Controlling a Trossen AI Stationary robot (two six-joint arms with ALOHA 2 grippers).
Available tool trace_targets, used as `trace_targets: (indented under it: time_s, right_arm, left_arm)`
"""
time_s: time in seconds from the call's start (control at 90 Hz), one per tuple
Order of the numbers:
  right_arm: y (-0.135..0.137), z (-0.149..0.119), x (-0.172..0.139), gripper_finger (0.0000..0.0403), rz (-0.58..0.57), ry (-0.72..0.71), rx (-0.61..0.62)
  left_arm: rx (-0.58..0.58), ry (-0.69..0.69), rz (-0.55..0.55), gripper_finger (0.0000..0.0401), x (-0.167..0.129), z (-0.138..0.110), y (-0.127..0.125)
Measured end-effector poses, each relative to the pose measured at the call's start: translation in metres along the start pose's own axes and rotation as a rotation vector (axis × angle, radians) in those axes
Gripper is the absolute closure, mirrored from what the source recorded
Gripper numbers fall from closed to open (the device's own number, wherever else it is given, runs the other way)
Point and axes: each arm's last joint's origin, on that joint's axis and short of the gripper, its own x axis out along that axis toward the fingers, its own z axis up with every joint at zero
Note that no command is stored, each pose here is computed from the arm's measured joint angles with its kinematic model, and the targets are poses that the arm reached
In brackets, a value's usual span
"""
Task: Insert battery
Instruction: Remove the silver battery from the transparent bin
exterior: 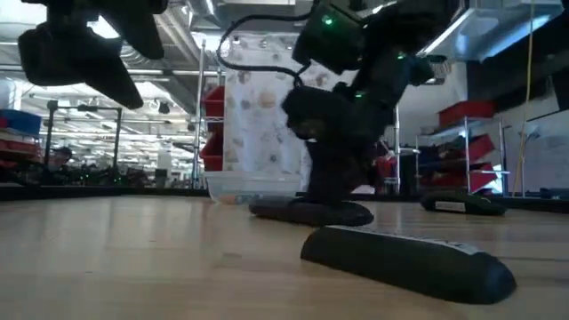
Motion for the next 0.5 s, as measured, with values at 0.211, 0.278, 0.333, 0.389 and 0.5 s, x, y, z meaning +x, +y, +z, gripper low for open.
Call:
trace_targets:
  time_s: [0.211,0.278,0.333,0.389,0.5]
  right_arm:
    - [0.027,0.022,0.013,0.0402,0.267,-0.077,-0.129]
    - [0.032,0.026,0.011,0.0402,0.243,-0.062,-0.153]
    - [0.038,0.034,0.004,0.0402,0.235,-0.086,-0.183]
    - [0.044,0.042,-0.009,0.0402,0.223,-0.109,-0.219]
    - [0.057,0.062,-0.045,0.0402,0.198,-0.188,-0.307]
  left_arm:
    - [0.007,-0.017,-0.001,0.0168,-0.001,-0.002,-0.001]
    - [0.009,-0.020,0.001,0.0168,-0.001,-0.002,-0.001]
    - [0.010,-0.020,0.003,0.0168,-0.001,-0.002,0.000]
    - [0.010,-0.020,0.004,0.0168,-0.001,-0.002,0.000]
    - [0.018,-0.018,0.016,0.0168,-0.001,-0.003,0.001]
